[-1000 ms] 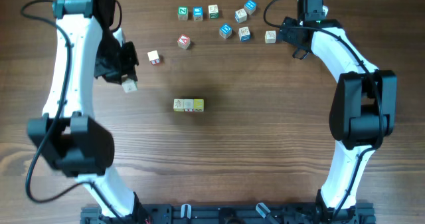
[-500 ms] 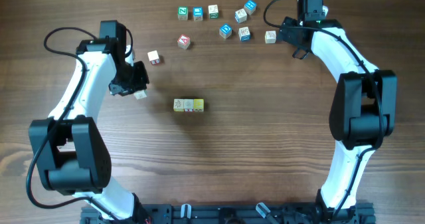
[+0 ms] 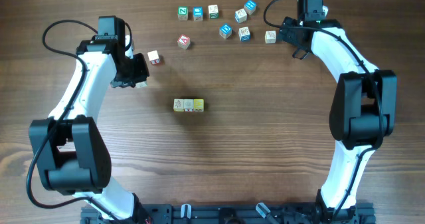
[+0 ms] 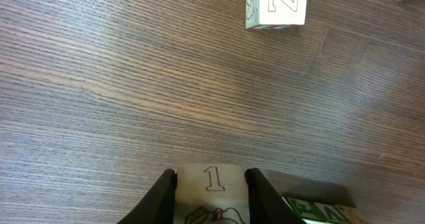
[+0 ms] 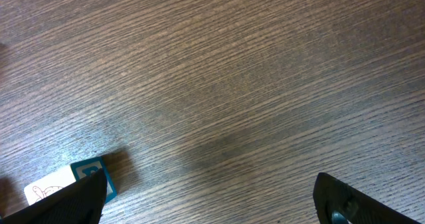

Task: Form a horizontal line
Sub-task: 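Carry the '1' block down to the left end of the row, left gripper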

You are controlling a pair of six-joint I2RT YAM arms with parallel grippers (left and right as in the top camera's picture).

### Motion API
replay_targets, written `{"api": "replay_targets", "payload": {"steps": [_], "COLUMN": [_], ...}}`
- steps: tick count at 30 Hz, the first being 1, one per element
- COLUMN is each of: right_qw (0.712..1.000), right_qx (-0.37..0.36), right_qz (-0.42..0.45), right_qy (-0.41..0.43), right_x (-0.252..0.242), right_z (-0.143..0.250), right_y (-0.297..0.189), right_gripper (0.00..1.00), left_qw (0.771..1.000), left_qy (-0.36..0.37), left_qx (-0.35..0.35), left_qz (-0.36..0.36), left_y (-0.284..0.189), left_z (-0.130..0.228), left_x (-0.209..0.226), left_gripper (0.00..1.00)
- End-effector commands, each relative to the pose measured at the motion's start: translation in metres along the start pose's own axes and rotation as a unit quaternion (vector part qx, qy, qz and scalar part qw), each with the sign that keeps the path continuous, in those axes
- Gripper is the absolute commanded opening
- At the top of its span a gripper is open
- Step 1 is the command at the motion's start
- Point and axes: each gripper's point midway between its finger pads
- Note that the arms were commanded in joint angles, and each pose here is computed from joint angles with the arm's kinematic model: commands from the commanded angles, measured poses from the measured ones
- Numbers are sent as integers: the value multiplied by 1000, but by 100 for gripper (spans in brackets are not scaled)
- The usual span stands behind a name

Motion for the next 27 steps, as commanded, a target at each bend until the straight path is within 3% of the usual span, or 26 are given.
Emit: {"api": "replay_targets", "payload": {"steps": [1, 7, 27], "right_qw": [1000, 1000, 1000], "right_qx": [-4, -4, -4], "right_qz": [8, 8, 8], "right_qy": [-8, -7, -8], "right_x": [-3, -3, -3], "right_z": [1, 0, 1], "right_y": [0, 0, 0], "right_gripper": [100, 100, 100], "left_qw": [1000, 1000, 997], "left_qy": [18, 19, 6], "left_qx": [11, 14, 82], "left_qz": [15, 16, 11], "left_y": [5, 6, 19], "left_z": [9, 10, 51], "left_x": [-4, -4, 1], "left_gripper": [21, 13, 8]}}
Point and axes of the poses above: each gripper's point midway between its finger pads, its own y axis out along the fingers, its own x axis along the line the jaws close on, z = x × y, and after that the axes turned 10 degrees about y, right-handed
